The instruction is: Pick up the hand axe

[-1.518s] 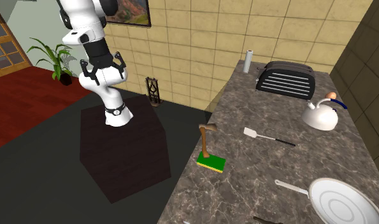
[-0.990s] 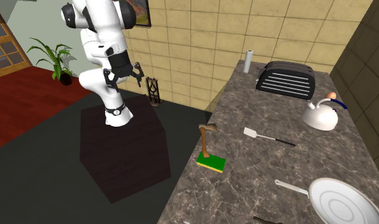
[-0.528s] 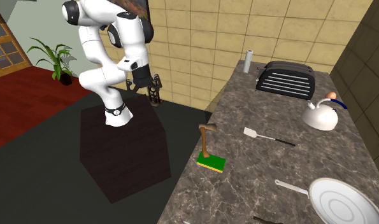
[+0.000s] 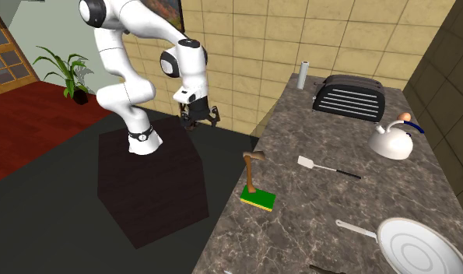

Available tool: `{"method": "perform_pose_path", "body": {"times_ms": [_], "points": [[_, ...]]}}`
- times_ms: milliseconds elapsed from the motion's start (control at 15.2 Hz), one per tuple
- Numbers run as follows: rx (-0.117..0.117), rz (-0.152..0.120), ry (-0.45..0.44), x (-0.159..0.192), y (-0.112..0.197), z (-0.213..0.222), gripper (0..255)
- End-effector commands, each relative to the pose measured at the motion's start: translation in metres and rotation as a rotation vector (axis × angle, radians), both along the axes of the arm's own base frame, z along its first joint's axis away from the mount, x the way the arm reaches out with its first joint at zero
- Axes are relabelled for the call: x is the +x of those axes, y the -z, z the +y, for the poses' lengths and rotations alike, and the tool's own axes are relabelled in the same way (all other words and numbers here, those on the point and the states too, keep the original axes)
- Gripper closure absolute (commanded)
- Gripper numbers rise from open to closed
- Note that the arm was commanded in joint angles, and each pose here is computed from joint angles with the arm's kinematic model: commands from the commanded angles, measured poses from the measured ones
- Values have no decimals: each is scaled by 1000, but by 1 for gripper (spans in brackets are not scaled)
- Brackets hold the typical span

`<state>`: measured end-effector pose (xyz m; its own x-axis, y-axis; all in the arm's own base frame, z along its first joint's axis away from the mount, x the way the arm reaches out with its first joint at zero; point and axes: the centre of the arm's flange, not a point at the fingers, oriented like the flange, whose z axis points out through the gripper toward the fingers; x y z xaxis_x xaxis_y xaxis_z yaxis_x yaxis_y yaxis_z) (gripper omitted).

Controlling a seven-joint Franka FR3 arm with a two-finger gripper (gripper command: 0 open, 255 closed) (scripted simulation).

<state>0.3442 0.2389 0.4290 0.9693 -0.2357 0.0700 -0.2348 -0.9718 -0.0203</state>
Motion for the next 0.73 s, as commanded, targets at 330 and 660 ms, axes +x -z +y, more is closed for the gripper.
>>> {"method": "perform_pose_path", "body": {"times_ms": [330,660], "points": [[-13,-3,81,25,62,68,0],[-24,-5,138,46,106,114,0]]}}
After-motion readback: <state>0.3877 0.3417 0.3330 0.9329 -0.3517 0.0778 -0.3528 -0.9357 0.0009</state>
